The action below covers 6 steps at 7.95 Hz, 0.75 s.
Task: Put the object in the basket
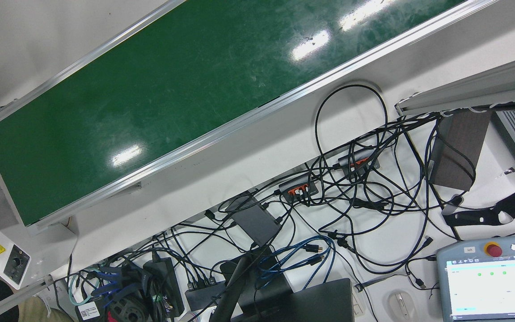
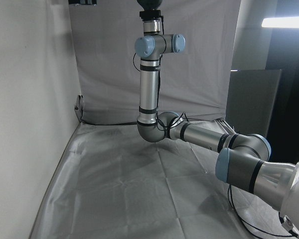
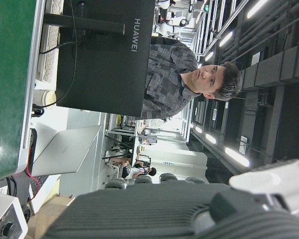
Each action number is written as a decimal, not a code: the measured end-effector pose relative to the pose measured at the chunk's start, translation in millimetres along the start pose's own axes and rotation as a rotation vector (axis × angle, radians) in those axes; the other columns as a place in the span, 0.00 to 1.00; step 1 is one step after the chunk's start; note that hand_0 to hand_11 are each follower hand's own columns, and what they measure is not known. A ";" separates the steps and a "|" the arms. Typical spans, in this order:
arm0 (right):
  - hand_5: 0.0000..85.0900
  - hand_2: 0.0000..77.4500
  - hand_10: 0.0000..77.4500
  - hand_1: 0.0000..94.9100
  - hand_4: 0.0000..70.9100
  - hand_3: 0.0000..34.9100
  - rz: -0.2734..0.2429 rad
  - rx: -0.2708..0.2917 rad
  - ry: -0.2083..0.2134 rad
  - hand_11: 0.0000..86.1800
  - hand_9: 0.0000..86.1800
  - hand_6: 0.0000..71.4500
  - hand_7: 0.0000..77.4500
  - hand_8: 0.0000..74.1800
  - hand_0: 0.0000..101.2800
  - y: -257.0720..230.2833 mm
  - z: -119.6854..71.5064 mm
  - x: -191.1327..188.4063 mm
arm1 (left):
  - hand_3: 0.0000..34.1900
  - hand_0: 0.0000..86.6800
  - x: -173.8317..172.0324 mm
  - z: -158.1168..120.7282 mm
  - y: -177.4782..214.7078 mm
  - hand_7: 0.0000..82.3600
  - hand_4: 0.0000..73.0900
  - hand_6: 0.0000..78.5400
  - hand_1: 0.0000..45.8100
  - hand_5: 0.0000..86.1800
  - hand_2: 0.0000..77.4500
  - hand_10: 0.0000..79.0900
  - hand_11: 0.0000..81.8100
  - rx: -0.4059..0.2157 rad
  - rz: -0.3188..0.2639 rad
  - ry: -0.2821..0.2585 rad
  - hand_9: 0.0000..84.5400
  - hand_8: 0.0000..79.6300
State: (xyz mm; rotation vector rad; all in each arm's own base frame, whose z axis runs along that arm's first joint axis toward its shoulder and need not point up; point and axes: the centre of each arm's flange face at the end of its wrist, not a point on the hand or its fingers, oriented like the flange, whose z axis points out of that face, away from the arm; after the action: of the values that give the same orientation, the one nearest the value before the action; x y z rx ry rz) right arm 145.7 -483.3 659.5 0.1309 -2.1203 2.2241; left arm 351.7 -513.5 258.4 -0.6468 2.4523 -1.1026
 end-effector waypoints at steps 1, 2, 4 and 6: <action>0.00 0.01 0.00 0.00 0.00 0.00 0.000 0.000 0.000 0.00 0.00 0.00 0.01 0.00 0.00 0.0 0.0 0.0 | 0.00 0.64 -16.1 -12.4 13.4 0.78 0.63 0.76 0.10 0.70 0.65 0.77 0.68 -0.015 -0.008 -0.024 0.71 0.83; 0.00 0.01 0.00 0.00 0.00 0.00 0.000 0.000 0.000 0.00 0.00 0.00 0.01 0.00 0.00 -0.1 0.0 0.0 | 0.00 0.64 -33.2 -21.5 21.3 0.78 0.63 0.75 0.10 0.70 0.65 0.77 0.68 -0.021 -0.016 -0.050 0.71 0.83; 0.00 0.01 0.00 0.00 0.00 0.00 0.000 0.000 0.000 0.00 0.00 0.00 0.01 0.00 0.00 -0.1 0.0 0.0 | 0.00 0.64 -69.2 -31.2 38.0 0.80 0.54 0.72 0.10 0.73 0.65 0.77 0.69 -0.042 -0.010 -0.101 0.71 0.83; 0.00 0.01 0.00 0.00 0.00 0.00 0.000 0.000 0.000 0.00 0.00 0.00 0.01 0.00 0.00 0.1 0.2 0.0 | 0.00 0.65 -98.6 -52.9 53.7 0.80 0.54 0.72 0.10 0.73 0.65 0.77 0.69 -0.051 0.007 -0.151 0.71 0.83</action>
State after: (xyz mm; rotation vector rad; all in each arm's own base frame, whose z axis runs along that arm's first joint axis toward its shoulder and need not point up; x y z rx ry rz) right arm 145.7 -483.5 659.4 0.1308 -2.1204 2.2239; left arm 392.7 -396.5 264.6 -0.7097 2.3581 -0.9545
